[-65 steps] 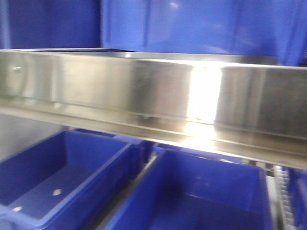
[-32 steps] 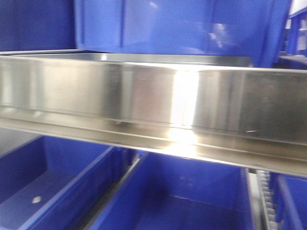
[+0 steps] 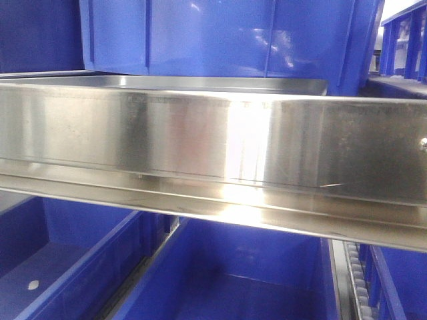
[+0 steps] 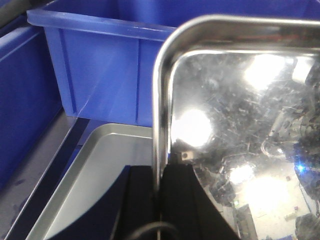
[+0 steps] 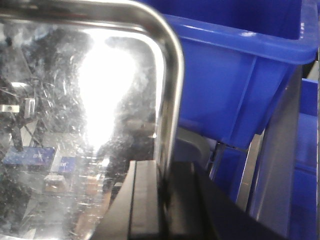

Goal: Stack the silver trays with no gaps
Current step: 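Drive up to the second shelf holding the tray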

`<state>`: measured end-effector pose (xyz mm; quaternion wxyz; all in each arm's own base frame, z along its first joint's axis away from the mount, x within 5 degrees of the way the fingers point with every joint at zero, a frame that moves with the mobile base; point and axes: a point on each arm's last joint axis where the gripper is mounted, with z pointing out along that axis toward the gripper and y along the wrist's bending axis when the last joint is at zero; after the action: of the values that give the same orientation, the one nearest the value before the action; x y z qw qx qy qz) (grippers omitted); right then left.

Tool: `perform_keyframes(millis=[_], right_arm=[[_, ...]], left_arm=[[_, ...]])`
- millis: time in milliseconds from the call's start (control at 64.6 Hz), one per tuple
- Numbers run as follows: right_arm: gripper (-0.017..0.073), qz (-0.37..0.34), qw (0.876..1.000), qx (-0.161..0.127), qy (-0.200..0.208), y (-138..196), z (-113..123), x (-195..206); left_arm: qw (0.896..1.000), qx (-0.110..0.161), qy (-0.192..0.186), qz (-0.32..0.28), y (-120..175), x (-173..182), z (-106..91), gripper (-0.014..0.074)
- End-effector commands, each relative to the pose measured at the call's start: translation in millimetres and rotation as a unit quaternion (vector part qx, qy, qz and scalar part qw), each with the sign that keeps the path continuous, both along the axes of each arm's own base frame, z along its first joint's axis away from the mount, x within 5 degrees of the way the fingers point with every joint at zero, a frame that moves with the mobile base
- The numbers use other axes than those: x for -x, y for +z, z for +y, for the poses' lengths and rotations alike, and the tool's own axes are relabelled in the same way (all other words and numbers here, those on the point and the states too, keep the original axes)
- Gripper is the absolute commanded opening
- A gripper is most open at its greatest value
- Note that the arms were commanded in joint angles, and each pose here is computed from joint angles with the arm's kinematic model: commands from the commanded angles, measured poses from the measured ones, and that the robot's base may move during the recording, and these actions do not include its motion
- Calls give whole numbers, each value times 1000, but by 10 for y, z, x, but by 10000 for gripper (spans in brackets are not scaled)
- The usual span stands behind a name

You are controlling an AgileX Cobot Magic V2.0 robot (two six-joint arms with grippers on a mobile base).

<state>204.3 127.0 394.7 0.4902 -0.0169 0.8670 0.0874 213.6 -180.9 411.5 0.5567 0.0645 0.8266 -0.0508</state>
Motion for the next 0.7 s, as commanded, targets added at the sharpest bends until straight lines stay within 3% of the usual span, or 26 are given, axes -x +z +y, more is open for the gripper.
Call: perform_keyframes(millis=[0,495,681], right_arm=[[-77,-176,961,-129,171,388,353,34],[-77,-176,961,-129,171,388,353,34],[-77,-191,954,-140,185,422,376,46]], left_arm=[[998,26,-54,-26,73,25,-126,-16],[998,27,-55,-26,73,25,-127,-16],[998,27,-55,-26,73,25,-127,-16]])
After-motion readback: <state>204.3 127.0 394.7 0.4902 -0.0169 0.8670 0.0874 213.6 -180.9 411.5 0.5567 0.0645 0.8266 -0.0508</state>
